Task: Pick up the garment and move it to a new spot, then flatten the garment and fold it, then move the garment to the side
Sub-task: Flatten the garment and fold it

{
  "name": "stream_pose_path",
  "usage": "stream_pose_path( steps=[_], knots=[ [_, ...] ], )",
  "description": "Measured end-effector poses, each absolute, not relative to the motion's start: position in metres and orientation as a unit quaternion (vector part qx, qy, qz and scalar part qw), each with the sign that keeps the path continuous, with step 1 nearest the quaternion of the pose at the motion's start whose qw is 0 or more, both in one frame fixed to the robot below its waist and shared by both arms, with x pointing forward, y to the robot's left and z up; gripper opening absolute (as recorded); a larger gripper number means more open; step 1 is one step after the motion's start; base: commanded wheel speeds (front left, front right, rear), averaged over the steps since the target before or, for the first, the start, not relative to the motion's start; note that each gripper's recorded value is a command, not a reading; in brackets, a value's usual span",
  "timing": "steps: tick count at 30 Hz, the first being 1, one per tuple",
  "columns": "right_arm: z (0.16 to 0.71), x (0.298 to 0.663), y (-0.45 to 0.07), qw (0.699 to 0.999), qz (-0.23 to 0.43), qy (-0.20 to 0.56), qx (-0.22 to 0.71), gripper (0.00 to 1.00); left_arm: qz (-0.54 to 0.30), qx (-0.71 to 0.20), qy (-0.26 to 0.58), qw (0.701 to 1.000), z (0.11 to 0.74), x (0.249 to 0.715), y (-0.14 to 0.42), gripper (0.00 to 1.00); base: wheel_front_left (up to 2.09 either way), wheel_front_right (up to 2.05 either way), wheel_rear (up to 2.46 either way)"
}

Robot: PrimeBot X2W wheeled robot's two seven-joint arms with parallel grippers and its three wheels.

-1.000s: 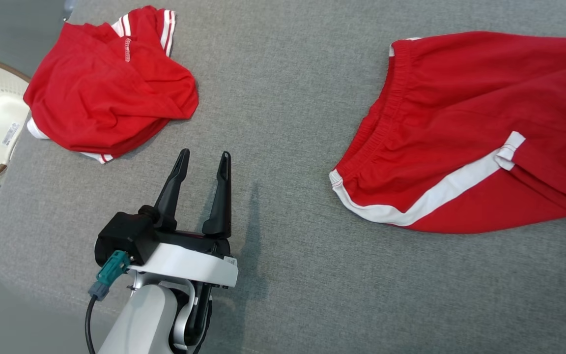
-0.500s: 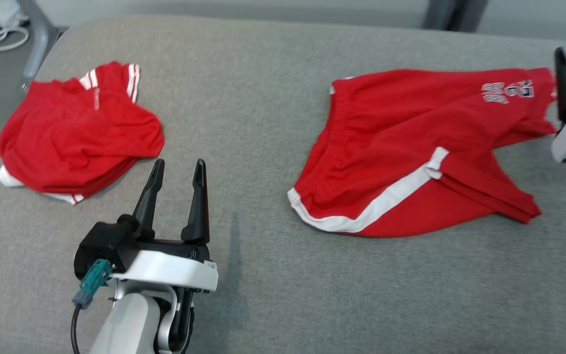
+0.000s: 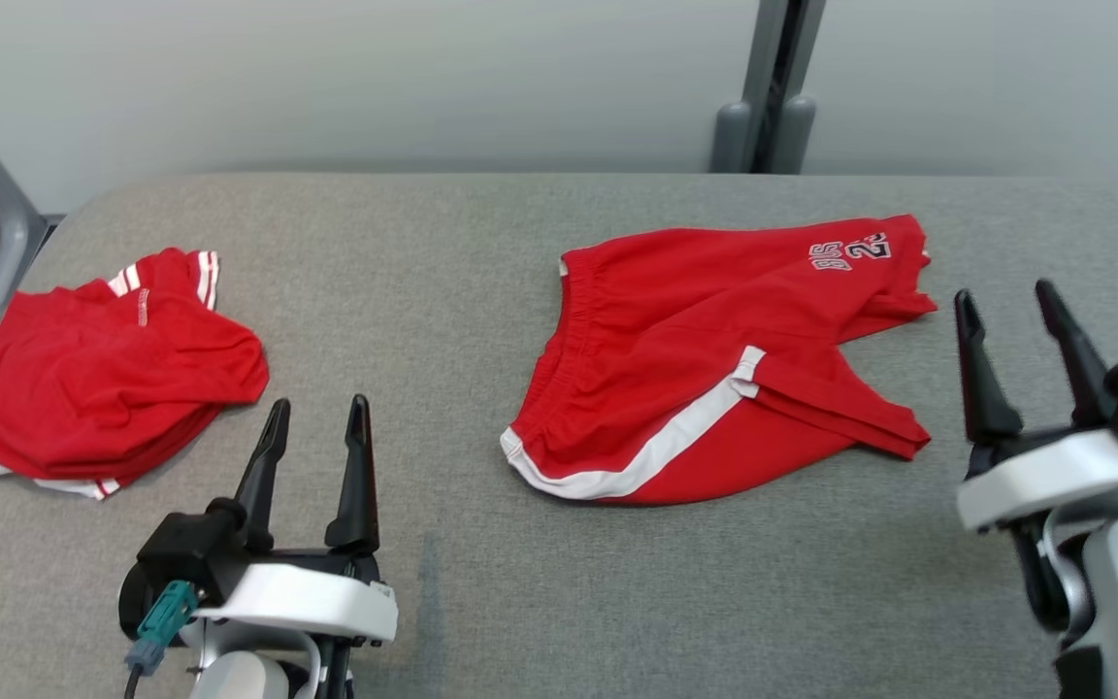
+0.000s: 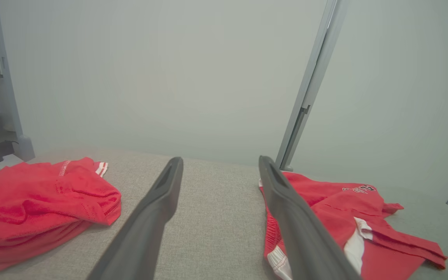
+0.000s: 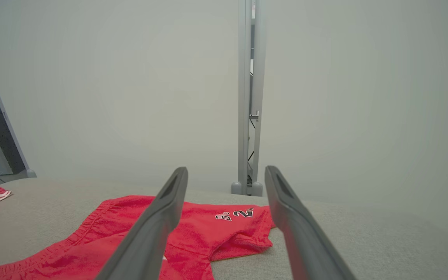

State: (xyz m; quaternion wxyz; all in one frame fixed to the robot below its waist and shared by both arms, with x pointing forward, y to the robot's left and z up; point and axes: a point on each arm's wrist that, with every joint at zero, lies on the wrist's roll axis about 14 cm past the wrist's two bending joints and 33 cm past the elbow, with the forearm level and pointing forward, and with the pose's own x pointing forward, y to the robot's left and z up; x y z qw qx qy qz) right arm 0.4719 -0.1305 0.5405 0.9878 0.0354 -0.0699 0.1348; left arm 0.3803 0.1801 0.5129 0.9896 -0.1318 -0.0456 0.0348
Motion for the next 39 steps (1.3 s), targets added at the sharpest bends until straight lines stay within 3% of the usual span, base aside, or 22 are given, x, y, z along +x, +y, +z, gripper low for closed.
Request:
stream_pose_path(
  steps=[8, 17, 30, 39],
  knots=[
    [0.539, 0.422, -0.128, 0.988, 0.120, -0.081, 0.048, 1.00, 0.039, -0.136, -0.041, 0.989, 0.509, 0.369, 0.182, 1.00, 0.00, 0.00, 0.00],
    [0.521, 0.402, -0.118, 0.990, 0.126, -0.057, 0.041, 1.00, 0.040, -0.131, -0.021, 0.990, 0.495, 0.357, 0.182, 1.00, 0.00, 0.00, 0.00],
    [0.501, 0.412, -0.101, 0.987, 0.155, -0.028, 0.016, 1.00, 0.035, -0.131, -0.011, 0.991, 0.489, 0.358, 0.179, 1.00, 0.00, 0.00, 0.00],
    [0.467, 0.453, -0.068, 0.973, 0.222, 0.029, -0.051, 1.00, 0.039, -0.133, 0.003, 0.990, 0.481, 0.369, 0.179, 1.00, 0.00, 0.00, 0.00]
  ],
)
